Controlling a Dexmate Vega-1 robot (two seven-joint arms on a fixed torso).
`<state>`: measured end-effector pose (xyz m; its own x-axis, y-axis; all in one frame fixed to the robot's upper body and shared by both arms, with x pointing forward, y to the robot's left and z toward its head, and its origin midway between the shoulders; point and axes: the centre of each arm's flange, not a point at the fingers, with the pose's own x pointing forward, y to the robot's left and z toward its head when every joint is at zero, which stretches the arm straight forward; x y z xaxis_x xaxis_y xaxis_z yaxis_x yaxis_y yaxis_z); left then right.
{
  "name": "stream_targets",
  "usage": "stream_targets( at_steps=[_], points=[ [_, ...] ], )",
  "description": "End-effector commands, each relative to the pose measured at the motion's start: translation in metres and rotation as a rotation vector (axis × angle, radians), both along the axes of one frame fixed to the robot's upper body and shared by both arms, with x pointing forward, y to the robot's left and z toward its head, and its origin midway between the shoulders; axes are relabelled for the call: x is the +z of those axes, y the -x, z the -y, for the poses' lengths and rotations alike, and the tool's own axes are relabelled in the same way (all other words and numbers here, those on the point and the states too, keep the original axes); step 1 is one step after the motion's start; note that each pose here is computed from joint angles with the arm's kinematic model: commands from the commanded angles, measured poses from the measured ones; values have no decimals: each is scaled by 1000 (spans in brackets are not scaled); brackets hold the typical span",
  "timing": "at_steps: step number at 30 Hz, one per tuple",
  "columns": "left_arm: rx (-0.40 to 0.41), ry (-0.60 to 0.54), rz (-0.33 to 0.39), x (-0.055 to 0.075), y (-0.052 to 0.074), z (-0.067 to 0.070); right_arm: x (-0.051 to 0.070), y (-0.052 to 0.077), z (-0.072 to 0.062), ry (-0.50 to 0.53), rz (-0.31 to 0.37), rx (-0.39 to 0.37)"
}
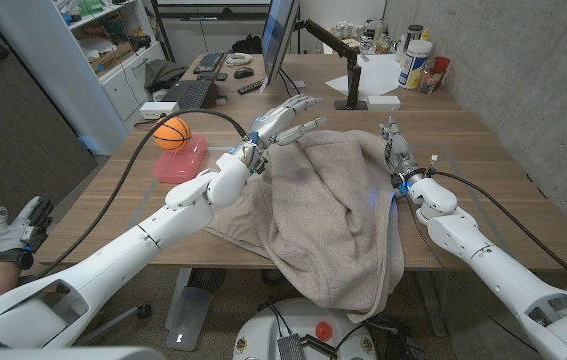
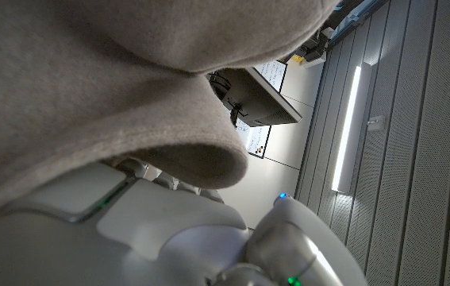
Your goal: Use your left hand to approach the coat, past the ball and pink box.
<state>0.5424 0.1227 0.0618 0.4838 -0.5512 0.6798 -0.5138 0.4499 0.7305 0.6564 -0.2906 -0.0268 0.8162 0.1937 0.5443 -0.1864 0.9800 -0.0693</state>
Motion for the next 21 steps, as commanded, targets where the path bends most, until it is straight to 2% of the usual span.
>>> stream_targets(
  at_steps=[1, 12, 21],
  points=[
    [-14, -34, -8, -3, -3, 11, 0, 0, -1, 4, -4, 4],
    [-6, -58, 2, -4, -4, 15, 0, 0, -1, 8, -1, 7],
    [7, -64, 13, -10, -7, 17, 0, 0, -2, 10, -2, 9]
  ],
)
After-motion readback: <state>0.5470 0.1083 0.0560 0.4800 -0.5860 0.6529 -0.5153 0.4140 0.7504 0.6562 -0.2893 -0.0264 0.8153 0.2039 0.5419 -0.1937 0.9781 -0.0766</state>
